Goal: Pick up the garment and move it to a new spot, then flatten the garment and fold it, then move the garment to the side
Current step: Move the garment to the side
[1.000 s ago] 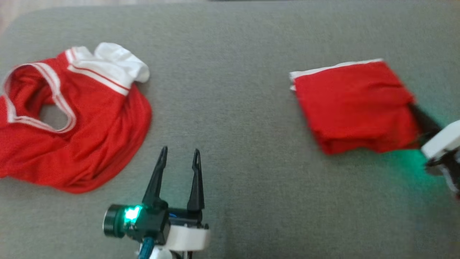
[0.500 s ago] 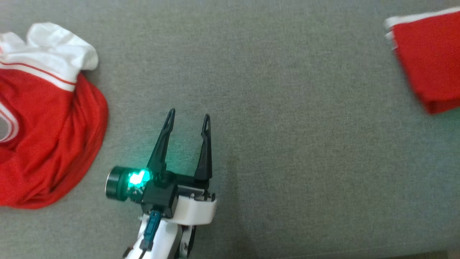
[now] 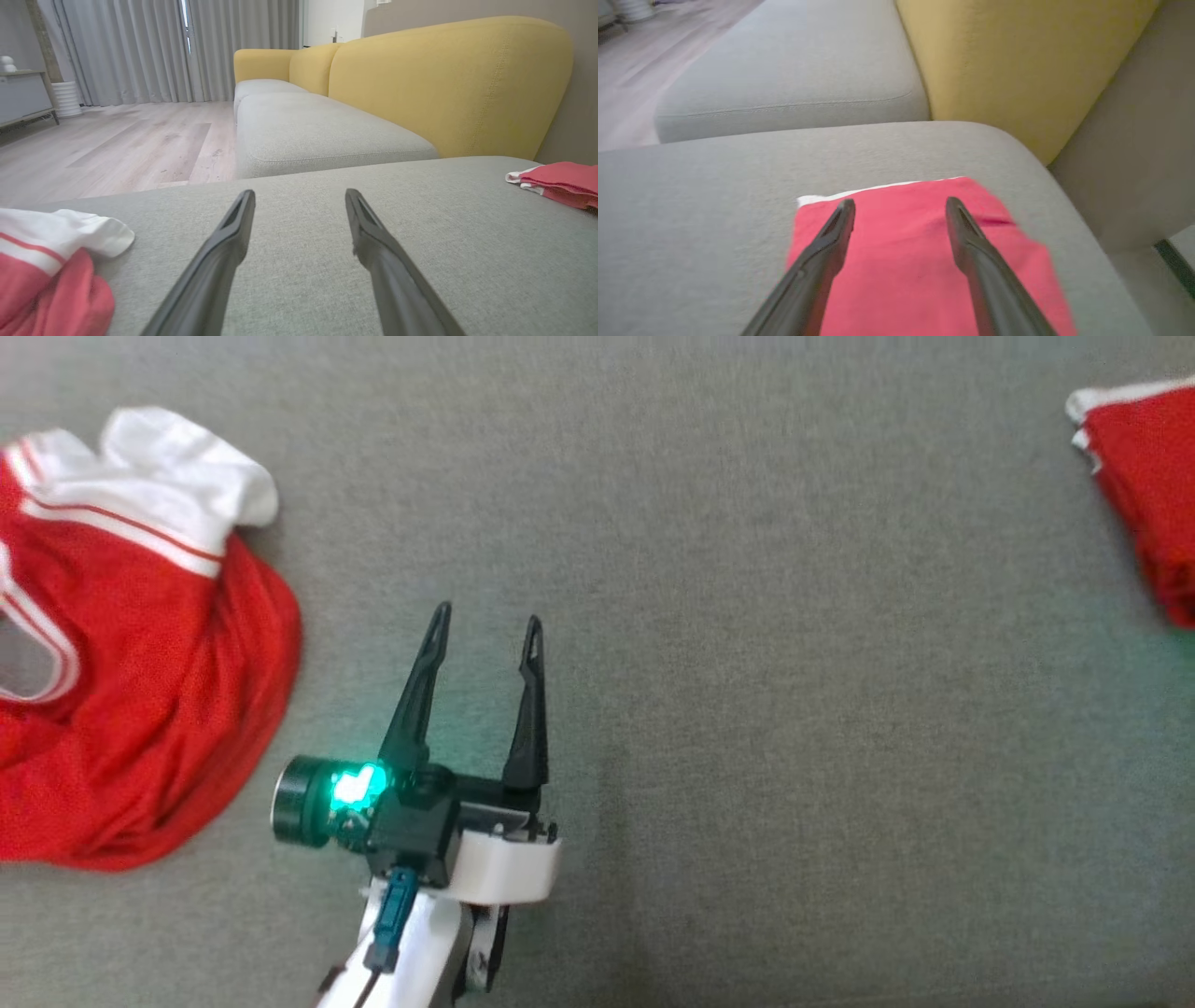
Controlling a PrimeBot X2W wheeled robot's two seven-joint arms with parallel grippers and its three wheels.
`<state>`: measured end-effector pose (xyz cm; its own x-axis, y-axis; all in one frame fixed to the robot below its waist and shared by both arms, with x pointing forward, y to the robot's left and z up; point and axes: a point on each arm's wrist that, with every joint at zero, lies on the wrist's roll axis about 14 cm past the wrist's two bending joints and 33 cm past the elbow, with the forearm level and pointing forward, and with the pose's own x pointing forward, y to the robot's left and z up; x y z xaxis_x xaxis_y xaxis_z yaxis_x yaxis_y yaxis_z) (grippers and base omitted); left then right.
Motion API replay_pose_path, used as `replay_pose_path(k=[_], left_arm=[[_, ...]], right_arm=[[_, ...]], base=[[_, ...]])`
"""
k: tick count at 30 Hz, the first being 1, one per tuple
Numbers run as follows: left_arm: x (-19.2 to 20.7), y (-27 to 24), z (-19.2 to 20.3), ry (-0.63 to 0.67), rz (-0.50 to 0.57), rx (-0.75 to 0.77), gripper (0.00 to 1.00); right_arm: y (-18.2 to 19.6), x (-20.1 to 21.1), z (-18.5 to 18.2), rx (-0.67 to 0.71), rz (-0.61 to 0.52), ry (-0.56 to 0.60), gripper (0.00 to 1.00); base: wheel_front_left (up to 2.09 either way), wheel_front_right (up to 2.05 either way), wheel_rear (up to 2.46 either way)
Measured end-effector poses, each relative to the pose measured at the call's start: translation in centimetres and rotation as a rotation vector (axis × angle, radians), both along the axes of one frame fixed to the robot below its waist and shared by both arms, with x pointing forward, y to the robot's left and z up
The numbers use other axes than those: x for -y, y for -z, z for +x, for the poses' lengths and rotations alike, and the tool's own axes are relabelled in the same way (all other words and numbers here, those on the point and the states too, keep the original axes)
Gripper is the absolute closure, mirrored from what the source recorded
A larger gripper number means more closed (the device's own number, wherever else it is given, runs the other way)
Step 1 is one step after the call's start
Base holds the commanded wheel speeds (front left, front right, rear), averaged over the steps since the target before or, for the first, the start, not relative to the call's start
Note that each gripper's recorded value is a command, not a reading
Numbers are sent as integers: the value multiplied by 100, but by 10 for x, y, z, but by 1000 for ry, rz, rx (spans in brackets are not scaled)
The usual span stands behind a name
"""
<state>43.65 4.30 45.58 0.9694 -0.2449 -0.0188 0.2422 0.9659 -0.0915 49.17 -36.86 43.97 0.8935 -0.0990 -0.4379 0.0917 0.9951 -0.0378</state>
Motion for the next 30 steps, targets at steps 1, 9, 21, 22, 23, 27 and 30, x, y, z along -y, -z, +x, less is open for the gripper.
replay_pose_path(k=[1, 9, 21, 22, 23, 27, 30], left_arm=[[-2, -4, -2, -8, 4, 7, 0], [-23, -21, -38, -66, 13, 17, 0], [-63, -49, -96, -186, 10, 86, 0], [-65, -54, -99, -183, 18, 106, 0], [-65, -60, -102, -180, 23, 127, 0], [-69, -67, -114, -179, 35, 157, 0], [-77, -57, -123, -199, 42, 130, 0]], right_arm=[[1, -15, -2, 11, 17, -32, 0], [6, -133, -43, 125, 169, -242, 0], [-35, -215, -112, 373, 223, -350, 0], [-44, -215, -114, 410, 209, -343, 0], [-51, -216, -118, 439, 195, -340, 0], [-52, -220, -146, 468, 154, -328, 0], [-43, -214, -163, 452, 163, -272, 0]], base=[[0, 0, 0], [0, 0, 0], [0, 0, 0], [0, 0, 0], [0, 0, 0], [0, 0, 0], [0, 0, 0]])
